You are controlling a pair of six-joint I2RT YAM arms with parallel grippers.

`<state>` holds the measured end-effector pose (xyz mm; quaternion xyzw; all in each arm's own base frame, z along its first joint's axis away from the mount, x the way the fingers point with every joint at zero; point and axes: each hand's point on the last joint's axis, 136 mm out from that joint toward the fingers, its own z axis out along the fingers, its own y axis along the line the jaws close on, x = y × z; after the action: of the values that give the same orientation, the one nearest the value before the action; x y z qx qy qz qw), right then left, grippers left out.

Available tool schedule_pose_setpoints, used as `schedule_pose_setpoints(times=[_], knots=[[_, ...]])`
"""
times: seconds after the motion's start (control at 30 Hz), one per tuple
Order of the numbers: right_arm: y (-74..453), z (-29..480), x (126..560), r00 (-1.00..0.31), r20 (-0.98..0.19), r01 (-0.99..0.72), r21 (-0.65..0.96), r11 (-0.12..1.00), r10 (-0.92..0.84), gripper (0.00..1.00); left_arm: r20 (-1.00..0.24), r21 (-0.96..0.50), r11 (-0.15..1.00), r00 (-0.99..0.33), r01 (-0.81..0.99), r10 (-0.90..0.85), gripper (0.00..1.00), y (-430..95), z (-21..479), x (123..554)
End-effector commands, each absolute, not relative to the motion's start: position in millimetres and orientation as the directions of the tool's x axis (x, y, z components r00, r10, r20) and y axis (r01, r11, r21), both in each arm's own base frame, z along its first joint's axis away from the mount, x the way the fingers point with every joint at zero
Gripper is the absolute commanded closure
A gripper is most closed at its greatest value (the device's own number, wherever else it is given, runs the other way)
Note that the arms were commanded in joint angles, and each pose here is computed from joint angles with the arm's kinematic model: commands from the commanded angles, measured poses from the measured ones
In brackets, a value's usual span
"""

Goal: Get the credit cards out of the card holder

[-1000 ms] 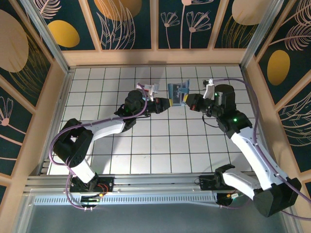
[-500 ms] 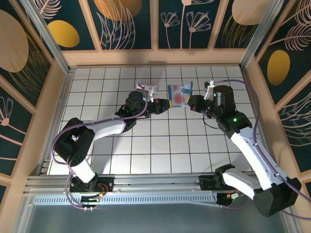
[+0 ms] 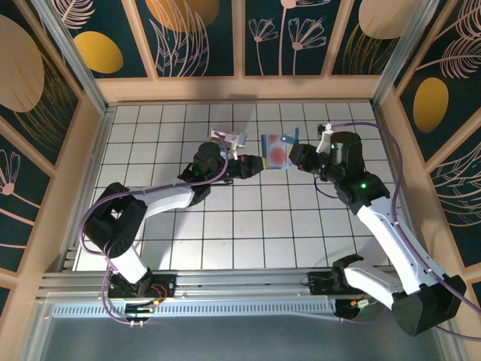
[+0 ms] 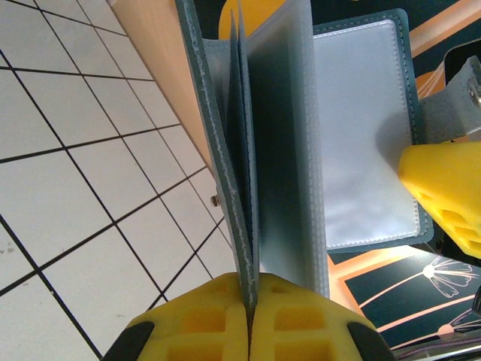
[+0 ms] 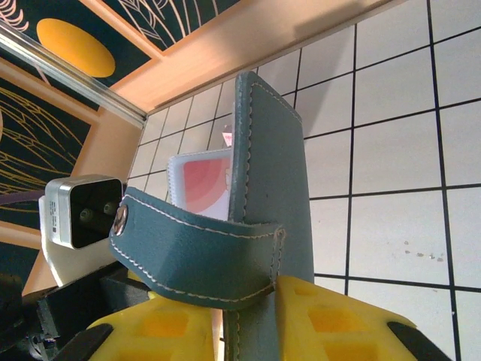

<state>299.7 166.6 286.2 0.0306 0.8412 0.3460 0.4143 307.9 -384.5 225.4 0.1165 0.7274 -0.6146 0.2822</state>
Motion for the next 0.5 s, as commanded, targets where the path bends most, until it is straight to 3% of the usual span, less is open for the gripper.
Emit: schedule_pose_setpoints(times=[0.0, 0.17, 0.23, 0.37, 0.47], knots=[[163, 287, 308, -0.623, -0.707, -0.233, 0.575, 0.784, 0.334, 0.8, -0.589, -0.808, 0.145, -0.788, 0.571, -0.177, 1.0, -384, 249, 297], [162, 271, 310, -0.646, -0.692, -0.209, 0.565, 0.798, 0.321, 0.99, -0.582, -0.812, 0.172, -0.792, 0.557, -0.183, 1.0, -380, 243, 296], [164, 267, 309, -0.656, -0.687, -0.212, 0.565, 0.797, 0.312, 1.0, -0.574, -0.817, 0.206, -0.798, 0.539, -0.184, 1.0, -376, 235, 297], [168, 260, 305, -0.669, -0.681, -0.235, 0.573, 0.785, 0.298, 1.0, -0.558, -0.815, 0.31, -0.808, 0.49, -0.189, 0.74, -364, 212, 298], [172, 248, 300, -0.694, -0.656, -0.236, 0.596, 0.768, 0.296, 1.0, -0.543, -0.792, 0.449, -0.813, 0.414, -0.21, 0.63, -345, 186, 303]])
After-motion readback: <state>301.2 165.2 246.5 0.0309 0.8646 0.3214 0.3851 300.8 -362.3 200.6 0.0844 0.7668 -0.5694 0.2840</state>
